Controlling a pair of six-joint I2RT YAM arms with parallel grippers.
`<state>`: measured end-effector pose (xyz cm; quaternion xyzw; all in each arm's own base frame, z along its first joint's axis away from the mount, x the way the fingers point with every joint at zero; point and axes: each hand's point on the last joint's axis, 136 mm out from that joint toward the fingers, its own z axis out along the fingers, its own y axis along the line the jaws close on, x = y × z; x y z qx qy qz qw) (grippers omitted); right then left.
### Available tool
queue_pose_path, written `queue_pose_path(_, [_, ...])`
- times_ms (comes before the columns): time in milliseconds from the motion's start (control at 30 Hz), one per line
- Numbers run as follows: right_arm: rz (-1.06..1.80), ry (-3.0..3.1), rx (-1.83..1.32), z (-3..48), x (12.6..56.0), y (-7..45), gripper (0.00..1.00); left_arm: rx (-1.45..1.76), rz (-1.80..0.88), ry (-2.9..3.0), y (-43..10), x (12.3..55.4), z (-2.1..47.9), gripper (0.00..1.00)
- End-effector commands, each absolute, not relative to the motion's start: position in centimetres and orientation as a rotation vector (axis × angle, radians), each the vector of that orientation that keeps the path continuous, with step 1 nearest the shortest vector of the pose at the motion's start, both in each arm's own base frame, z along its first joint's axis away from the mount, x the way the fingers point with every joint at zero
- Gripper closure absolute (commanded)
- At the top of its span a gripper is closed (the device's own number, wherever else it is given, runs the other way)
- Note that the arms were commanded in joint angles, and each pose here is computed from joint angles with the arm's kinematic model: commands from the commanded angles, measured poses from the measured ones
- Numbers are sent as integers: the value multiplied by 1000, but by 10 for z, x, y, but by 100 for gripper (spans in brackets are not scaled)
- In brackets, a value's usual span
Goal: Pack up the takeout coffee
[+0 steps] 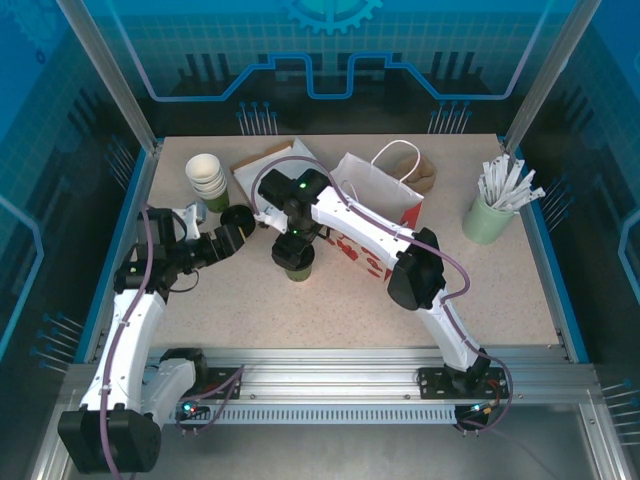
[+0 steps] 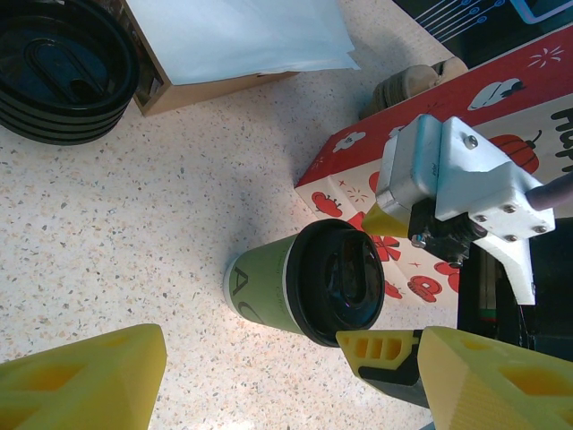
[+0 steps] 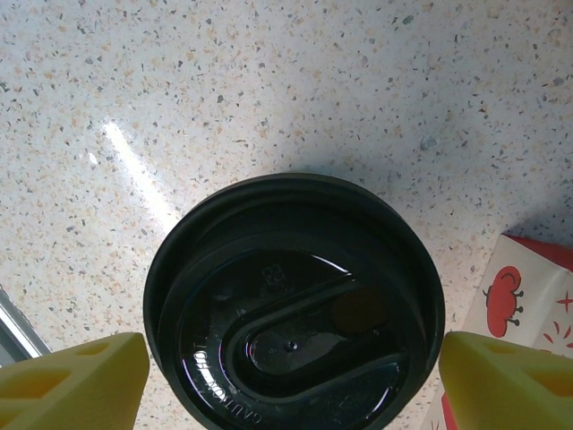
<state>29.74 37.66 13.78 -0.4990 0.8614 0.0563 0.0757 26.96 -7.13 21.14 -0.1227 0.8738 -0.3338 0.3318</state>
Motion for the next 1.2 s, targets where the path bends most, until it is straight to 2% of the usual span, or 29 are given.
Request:
queue_pose_path(0, [163,2609,-1524,129,291,375,17,-291,-896,2258,-74,269,216,24])
queue_pose_path(133, [144,2612,-1527,127,292,374,19,-289,-897,2258,-74,269,216,24])
queue_pose_path(433, [133,2615,-1537,123,292,374,17,-288,-900,2256,-74,269,217,24])
queue_pose_path(933, [128,2620,-1546,117,292,375,19,-285,-909,2256,-75,268,217,24])
queue_pose_path(1167, [127,2620,-1548,118,292,374,26,-283,-910,2255,-75,268,216,24])
